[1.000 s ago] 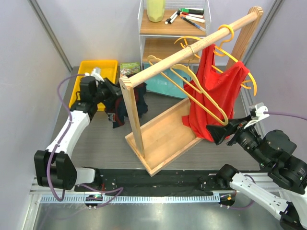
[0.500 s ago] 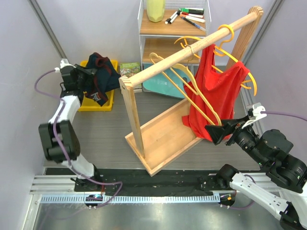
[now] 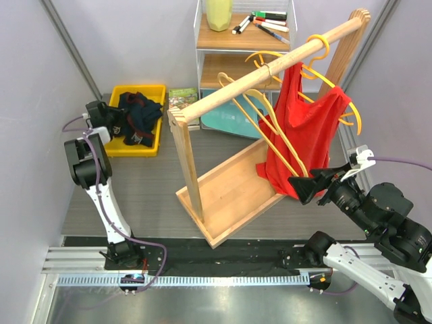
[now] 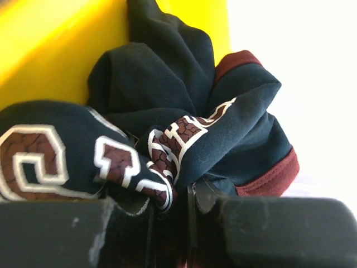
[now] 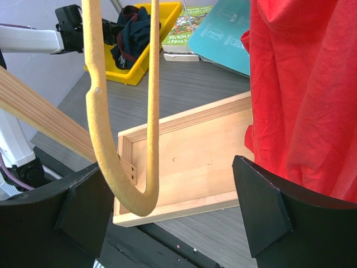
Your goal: Remove the tank top from the hanger
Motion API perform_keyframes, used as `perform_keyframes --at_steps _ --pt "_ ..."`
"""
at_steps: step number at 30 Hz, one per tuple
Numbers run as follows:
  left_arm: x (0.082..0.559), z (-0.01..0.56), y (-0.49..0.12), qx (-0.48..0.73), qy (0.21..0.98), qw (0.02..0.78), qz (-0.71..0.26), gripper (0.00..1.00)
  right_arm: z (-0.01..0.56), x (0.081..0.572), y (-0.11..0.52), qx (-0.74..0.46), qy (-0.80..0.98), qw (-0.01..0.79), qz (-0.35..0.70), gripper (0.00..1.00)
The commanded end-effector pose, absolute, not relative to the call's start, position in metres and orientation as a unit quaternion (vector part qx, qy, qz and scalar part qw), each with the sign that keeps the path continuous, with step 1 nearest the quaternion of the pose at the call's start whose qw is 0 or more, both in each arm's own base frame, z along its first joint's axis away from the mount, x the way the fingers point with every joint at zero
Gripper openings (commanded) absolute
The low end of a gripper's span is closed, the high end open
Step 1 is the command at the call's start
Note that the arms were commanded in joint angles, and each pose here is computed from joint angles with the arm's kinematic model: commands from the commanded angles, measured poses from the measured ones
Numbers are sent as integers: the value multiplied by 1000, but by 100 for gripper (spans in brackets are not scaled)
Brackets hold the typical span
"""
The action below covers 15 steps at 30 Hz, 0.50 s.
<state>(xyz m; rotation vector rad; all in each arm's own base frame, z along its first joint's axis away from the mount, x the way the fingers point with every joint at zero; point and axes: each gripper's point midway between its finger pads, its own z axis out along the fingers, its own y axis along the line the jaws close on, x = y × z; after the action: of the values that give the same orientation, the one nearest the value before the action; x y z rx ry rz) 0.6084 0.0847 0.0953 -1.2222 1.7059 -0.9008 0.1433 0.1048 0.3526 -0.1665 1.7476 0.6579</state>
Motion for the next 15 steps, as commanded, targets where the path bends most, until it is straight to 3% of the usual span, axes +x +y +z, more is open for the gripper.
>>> perform_keyframes --at_steps 1,5,15 --pt "616 127 94 -430 708 441 -346 13 362 142 105 -64 737 602 299 87" --pt "608 109 91 -425 747 397 -321 39 362 143 108 -65 738 600 302 87" --pt "556 150 96 -444 767 400 -232 72 370 136 117 -74 729 594 332 87"
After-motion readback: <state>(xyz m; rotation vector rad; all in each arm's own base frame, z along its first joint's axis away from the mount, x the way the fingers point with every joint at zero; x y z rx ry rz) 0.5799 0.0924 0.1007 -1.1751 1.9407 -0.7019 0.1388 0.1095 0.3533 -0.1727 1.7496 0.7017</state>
